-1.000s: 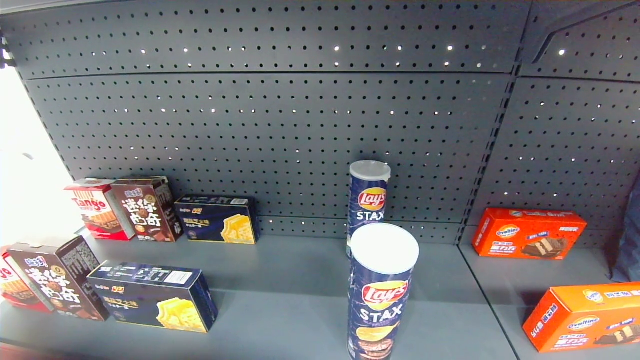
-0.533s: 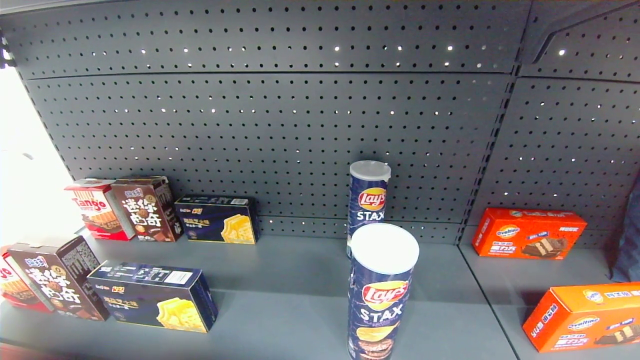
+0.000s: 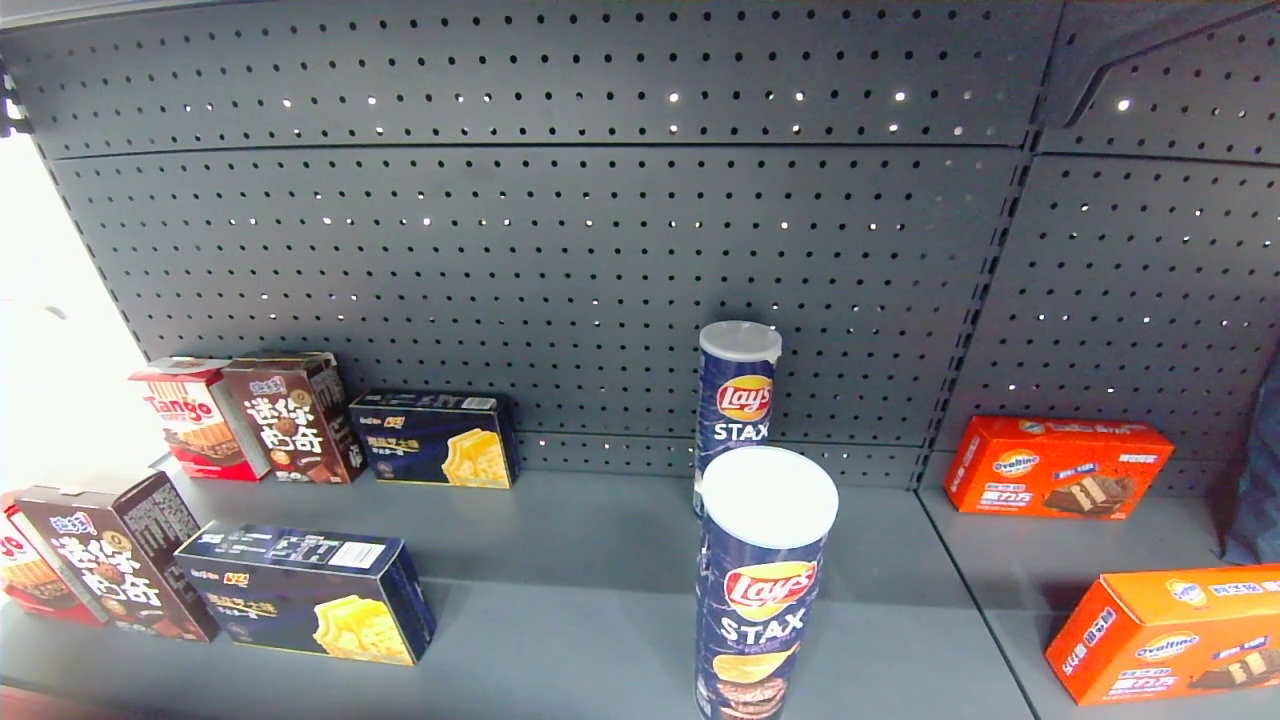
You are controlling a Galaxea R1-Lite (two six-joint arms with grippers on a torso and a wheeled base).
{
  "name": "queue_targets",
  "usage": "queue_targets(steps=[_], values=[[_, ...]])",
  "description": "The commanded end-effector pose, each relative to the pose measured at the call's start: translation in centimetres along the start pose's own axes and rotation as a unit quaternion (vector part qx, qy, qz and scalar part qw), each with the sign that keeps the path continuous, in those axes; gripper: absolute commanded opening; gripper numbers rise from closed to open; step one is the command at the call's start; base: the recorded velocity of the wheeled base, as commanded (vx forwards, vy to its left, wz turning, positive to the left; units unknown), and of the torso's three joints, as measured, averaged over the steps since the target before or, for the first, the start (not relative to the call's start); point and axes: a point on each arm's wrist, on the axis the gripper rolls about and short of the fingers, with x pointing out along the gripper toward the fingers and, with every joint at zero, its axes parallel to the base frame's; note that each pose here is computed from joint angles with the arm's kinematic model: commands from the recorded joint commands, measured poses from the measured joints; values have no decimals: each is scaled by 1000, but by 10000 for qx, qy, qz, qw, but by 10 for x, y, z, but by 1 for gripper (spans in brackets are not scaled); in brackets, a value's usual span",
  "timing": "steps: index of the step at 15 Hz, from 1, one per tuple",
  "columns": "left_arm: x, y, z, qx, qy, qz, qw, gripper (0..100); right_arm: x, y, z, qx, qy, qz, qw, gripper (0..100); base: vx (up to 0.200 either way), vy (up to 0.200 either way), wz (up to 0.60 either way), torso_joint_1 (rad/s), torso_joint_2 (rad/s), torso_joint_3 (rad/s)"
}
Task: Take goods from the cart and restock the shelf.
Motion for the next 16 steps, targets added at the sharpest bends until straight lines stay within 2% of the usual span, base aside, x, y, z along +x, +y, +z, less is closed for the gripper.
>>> queue_targets(steps=[1, 16], values=[[0, 0, 0, -25, -14, 23, 10000, 100, 0, 0, 0, -1, -2, 1, 10000, 100, 0, 0, 0, 0, 0, 0], [0, 0, 0, -33, -21, 31, 10000, 100, 0, 0, 0, -1, 6, 1, 10000, 100, 0, 0, 0, 0, 0, 0]])
